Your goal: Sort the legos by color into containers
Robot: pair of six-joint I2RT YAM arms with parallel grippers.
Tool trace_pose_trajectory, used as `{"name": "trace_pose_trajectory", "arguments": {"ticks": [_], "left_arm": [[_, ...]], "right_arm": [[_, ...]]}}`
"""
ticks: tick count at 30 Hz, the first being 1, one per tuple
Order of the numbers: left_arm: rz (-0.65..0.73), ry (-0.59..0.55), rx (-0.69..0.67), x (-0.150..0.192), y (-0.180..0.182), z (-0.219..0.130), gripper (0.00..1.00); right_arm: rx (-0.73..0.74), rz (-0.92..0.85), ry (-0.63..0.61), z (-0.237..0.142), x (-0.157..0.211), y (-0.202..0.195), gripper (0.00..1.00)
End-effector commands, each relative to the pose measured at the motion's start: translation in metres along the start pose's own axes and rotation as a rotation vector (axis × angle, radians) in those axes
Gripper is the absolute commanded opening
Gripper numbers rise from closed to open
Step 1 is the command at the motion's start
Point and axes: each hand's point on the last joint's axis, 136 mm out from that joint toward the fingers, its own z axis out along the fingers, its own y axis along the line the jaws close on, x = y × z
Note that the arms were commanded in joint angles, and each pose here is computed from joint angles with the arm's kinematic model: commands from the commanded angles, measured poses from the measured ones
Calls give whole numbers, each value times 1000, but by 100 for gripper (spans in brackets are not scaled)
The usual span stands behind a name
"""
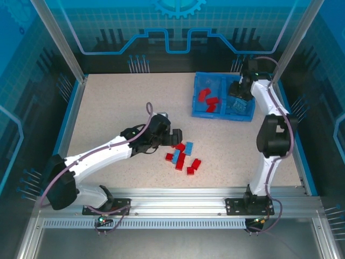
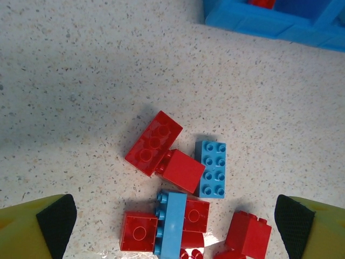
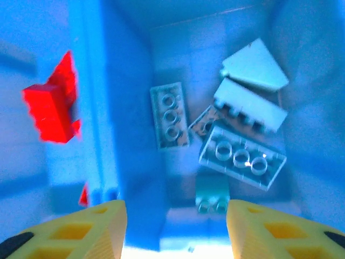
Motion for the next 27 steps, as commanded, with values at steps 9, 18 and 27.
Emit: {"name": "trace_pose_trajectory", "arguments": {"ticks": [9, 18, 27], "left_arm": [[12, 161, -35, 19, -16, 40, 87], [120, 217, -12, 36, -71, 75, 69], [219, 203, -180, 40, -61, 124, 63]], "right_arm": [[-450, -96, -40, -138, 124, 72, 69], [-279, 55, -47, -159, 188, 23, 79], [-245, 115, -101, -164, 196, -2, 86]]}}
